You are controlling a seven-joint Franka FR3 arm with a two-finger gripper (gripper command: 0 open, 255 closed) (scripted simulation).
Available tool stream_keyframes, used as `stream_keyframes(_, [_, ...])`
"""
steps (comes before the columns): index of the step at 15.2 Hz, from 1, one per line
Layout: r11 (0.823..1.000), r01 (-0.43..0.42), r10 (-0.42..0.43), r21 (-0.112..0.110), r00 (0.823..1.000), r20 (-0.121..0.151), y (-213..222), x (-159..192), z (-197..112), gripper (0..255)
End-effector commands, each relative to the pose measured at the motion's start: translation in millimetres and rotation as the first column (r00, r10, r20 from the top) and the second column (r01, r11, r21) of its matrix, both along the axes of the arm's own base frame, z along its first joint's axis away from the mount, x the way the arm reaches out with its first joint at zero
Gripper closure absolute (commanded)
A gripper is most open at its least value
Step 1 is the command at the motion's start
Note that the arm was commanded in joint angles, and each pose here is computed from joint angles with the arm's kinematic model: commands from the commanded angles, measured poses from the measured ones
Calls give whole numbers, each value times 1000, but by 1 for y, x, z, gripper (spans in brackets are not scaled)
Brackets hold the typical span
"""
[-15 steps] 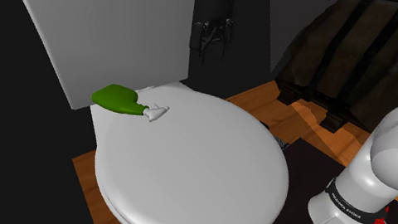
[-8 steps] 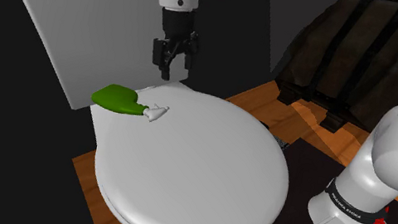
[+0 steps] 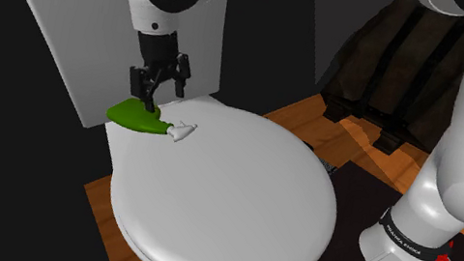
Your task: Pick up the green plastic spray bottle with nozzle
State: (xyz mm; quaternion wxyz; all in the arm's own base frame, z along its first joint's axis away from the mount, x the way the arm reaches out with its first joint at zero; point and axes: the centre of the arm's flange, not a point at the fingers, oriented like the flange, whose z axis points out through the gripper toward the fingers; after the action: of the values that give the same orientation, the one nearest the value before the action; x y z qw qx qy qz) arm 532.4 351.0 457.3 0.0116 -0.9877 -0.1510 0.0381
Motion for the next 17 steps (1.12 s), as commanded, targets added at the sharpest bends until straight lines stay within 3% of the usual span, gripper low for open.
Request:
stream_keyframes(1, [1000,-11,10,-5,1000,-5,22,11,-14,0])
stream_keyframes(11, [1000,-15,15,-7,1000,-7,32,16,-59,0])
stream_keyframes(12, [1000,-15,15,-7,1000,-7,32,16,-59,255])
stream_keyframes(17, [1000,-15,15,-7,1000,-8,32,16,-59,255])
